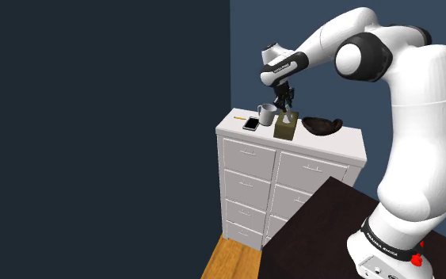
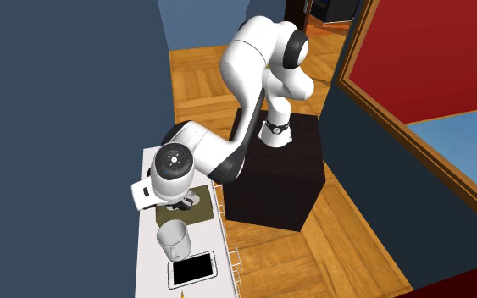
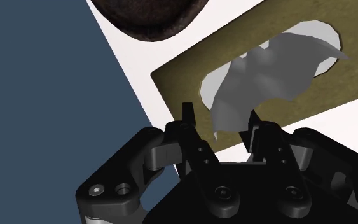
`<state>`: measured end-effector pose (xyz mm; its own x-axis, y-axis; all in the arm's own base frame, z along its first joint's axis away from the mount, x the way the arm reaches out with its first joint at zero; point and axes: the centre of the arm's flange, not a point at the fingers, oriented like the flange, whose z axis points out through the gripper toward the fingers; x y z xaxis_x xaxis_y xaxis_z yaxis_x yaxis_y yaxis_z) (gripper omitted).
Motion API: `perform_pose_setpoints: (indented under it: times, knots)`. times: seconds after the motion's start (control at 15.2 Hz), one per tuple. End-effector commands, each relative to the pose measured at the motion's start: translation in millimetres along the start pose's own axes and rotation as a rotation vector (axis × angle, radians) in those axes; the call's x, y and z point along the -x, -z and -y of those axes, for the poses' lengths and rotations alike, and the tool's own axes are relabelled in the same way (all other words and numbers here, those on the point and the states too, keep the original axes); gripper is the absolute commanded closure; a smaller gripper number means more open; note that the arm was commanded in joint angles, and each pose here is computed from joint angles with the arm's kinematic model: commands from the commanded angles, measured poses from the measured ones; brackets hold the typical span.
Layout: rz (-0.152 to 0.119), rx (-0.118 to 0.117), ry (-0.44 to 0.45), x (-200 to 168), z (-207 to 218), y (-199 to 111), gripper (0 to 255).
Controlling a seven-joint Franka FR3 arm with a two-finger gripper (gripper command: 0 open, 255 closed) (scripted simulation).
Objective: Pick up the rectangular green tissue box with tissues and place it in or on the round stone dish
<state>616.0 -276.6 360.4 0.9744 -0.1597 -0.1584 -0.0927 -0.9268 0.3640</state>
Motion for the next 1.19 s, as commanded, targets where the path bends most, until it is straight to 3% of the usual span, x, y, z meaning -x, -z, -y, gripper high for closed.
perform_pose_setpoints:
  times: [0.0,1.12]
  knots:
    - [0.003,-0.003,0.006,-1,4,-1,255]
    - [0.003,-0.003,0.006,13,-28,76,255]
